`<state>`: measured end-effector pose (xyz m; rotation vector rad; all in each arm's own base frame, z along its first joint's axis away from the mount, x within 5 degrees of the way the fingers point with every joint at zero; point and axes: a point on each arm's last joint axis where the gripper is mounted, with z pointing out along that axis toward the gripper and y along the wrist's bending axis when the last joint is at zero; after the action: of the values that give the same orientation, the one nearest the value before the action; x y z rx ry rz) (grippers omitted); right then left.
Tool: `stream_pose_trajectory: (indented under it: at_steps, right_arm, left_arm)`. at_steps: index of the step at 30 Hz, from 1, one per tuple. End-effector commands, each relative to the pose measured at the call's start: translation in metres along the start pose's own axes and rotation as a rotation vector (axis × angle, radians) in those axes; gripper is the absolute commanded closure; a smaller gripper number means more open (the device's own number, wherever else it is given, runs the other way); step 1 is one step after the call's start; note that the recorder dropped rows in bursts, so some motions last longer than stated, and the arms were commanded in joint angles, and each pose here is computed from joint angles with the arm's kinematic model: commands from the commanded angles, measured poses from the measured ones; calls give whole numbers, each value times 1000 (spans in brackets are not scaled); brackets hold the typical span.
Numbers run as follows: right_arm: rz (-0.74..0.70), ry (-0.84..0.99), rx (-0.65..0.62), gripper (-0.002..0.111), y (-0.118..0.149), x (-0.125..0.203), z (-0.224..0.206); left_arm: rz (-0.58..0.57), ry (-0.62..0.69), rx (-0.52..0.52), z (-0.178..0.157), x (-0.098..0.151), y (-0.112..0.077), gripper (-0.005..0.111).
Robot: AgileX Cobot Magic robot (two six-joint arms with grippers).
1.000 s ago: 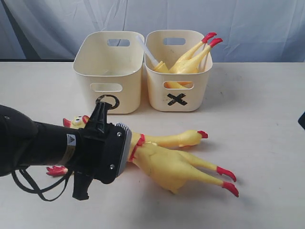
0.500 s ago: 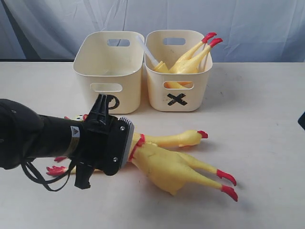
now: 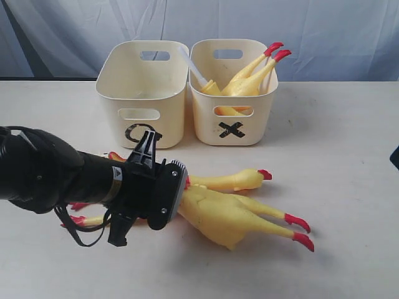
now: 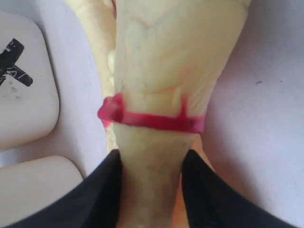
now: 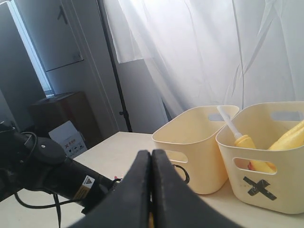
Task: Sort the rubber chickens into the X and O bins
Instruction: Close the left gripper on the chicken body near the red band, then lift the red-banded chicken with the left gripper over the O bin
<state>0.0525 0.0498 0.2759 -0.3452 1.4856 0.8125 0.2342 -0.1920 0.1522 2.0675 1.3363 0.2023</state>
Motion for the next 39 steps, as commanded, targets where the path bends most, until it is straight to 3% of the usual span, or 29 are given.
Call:
stream_pose_trajectory:
  at_steps: [1, 11, 21, 31, 39]
  right_arm:
    - [-3, -3, 0, 109, 0, 0, 0]
    - [-3, -3, 0, 109, 0, 0, 0]
    - [-1, -2, -2, 109, 0, 0, 0]
    - [-1, -2, -2, 109, 0, 0, 0]
    - [-1, -2, -9, 109, 1, 0, 0]
  left_arm:
    - [-12, 2, -11, -1, -1, 2, 107]
    - [-23, -51, -171, -46, -11, 25, 107]
    - [-217, 235, -398, -72, 14, 50, 107]
    - [-365, 266, -572, -98, 11, 98, 107]
    - [-524, 422, -658, -104, 21, 122, 107]
